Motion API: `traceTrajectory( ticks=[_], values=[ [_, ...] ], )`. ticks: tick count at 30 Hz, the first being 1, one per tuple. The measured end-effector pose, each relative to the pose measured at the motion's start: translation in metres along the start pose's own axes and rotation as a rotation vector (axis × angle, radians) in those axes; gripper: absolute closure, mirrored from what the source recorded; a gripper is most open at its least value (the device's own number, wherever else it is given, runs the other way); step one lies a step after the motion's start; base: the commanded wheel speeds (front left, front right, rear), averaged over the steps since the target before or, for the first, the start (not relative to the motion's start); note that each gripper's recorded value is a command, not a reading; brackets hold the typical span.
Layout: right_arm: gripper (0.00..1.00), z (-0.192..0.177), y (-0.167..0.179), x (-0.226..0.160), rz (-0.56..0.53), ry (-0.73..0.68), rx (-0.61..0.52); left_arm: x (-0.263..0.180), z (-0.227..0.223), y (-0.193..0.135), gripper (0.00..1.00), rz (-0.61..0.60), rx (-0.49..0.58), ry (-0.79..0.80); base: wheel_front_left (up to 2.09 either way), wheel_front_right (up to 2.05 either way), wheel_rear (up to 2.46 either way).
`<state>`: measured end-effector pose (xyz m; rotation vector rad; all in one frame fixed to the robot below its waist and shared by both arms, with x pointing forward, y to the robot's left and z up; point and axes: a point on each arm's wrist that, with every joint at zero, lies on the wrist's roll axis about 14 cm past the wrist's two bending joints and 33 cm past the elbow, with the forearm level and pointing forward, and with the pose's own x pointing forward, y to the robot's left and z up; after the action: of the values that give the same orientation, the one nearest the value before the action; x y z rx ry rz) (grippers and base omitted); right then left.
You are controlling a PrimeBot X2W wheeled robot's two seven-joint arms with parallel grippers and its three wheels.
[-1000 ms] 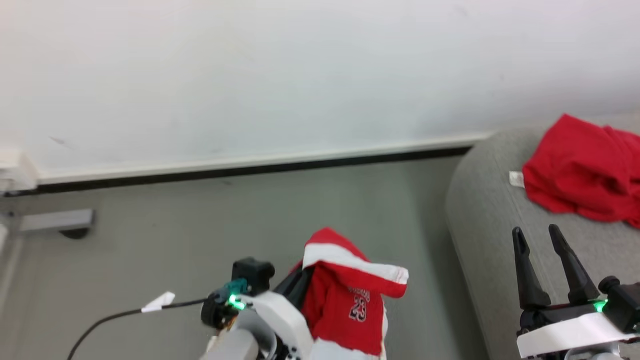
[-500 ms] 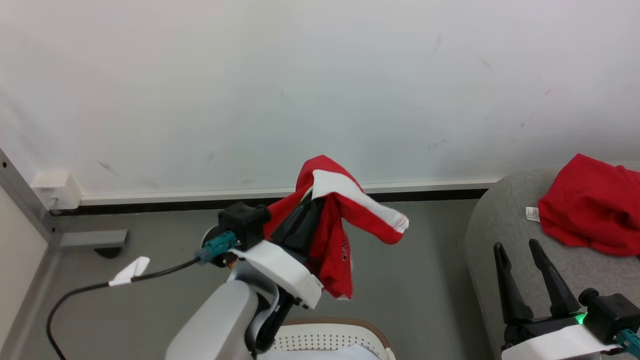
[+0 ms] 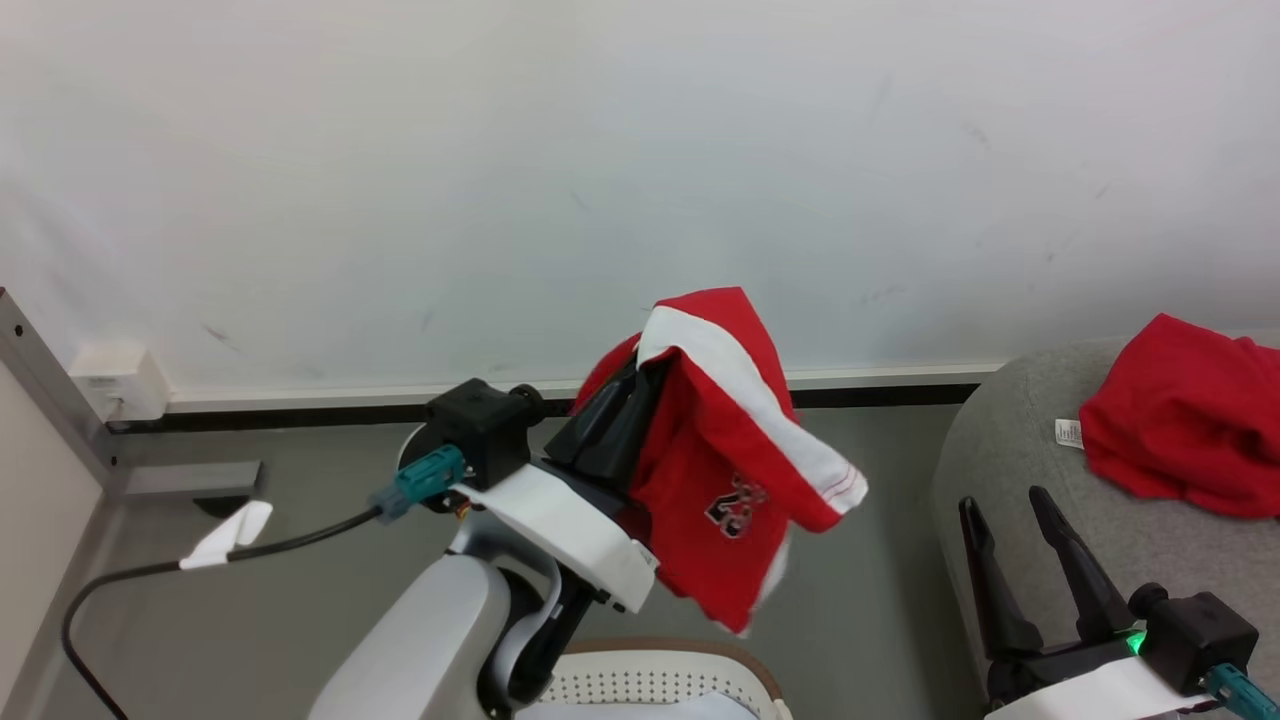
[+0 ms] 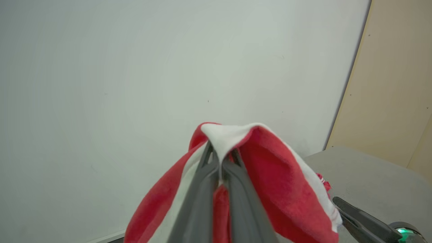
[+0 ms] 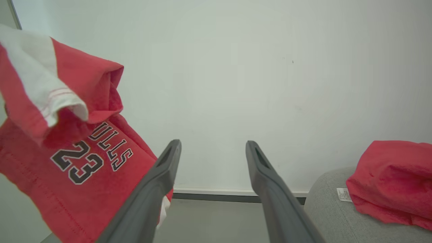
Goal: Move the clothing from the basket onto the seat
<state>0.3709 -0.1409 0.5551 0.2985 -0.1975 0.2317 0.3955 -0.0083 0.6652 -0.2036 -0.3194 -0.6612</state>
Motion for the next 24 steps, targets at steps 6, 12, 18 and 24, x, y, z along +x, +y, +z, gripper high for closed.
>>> traceTrajectory(
  ticks=[6, 12, 18, 24],
  values=[
    [0.0, -0.006, 0.009, -0.002, 0.031, 0.02, -0.005, -0.001, 0.002, 0.004, 1.0, 0.011, 0.001, 0.0, 0.0, 0.0, 0.0],
    [0.0, -0.028, 0.047, -0.005, 0.158, 0.094, -0.011, 0.0, 0.0, 0.013, 1.0, 0.04, -0.005, 0.006, 0.0, 0.0, 0.0],
    [0.0, -0.053, 0.098, -0.01, 0.323, 0.185, -0.01, 0.004, 0.001, 0.014, 1.0, 0.044, -0.012, 0.003, 0.0, 0.0, 0.0],
    [0.0, -0.087, 0.123, -0.018, 0.425, 0.312, -0.089, 0.005, 0.005, 0.011, 1.0, 0.036, -0.008, -0.009, 0.0, 0.0, 0.0]
  ],
)
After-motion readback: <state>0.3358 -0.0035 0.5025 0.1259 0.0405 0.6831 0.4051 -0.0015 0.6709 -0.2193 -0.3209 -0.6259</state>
